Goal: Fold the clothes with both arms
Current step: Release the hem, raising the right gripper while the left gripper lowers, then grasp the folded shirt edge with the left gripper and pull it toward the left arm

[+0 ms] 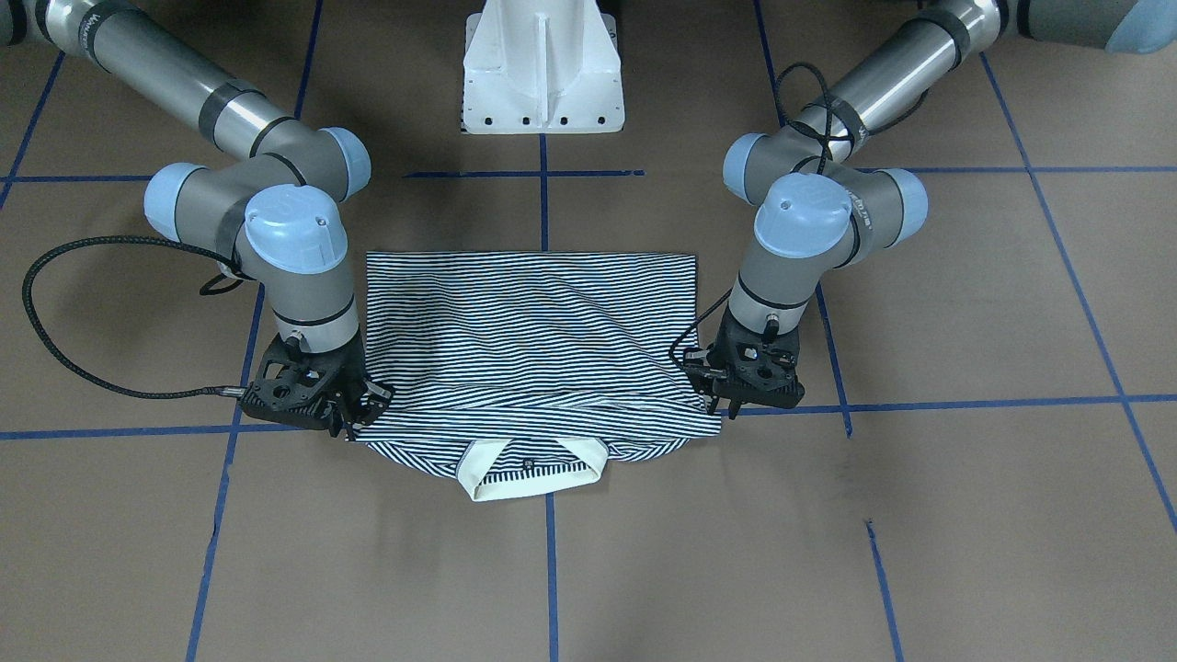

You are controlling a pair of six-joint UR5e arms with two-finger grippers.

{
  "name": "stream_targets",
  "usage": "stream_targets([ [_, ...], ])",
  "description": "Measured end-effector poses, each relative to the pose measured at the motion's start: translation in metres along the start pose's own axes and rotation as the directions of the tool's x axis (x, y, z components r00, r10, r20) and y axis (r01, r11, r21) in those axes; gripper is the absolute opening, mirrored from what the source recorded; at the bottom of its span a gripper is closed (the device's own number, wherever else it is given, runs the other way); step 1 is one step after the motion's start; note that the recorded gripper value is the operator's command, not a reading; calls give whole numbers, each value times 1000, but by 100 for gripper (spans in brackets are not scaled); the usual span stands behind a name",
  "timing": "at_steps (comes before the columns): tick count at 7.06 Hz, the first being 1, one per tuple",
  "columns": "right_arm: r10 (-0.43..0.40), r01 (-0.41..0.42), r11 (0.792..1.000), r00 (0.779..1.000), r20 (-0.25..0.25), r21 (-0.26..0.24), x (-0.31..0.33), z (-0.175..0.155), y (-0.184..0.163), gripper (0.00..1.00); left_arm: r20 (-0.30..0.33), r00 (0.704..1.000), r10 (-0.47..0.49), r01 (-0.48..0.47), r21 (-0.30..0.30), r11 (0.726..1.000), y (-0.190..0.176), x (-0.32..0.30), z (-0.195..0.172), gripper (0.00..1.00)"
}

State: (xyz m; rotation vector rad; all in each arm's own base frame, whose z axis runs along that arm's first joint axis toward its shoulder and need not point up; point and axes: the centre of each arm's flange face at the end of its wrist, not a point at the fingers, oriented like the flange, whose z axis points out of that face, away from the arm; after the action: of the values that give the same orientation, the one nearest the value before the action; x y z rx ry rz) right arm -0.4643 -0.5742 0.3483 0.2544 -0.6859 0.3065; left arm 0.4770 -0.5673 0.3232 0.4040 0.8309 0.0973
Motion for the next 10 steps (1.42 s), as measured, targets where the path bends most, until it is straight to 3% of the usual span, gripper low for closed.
stream_targets([
  [2,-113,115,992,992,53,-51,30,-22,-40,100,-44,997,56,-55,29,998,19,-5,-34,100],
  [4,-199,206,976,975,95,-75,79,-41,-56,100,-103,995,10,-8,15,1000,80,-3,-60,98],
  [5,-213,221,972,972,101,-75,90,-45,-55,100,-133,990,-34,33,-9,999,118,-2,-68,68],
  [6,-218,226,971,971,102,-74,95,-47,-55,100,-144,986,-86,83,-23,996,150,1,-66,53],
  [8,-218,226,971,971,103,-73,97,-48,-55,100,-134,972,-191,187,-41,981,195,21,-51,51],
  [10,-215,223,972,972,100,-73,98,-47,-54,100,-131,967,-217,212,-55,976,211,34,-43,51],
])
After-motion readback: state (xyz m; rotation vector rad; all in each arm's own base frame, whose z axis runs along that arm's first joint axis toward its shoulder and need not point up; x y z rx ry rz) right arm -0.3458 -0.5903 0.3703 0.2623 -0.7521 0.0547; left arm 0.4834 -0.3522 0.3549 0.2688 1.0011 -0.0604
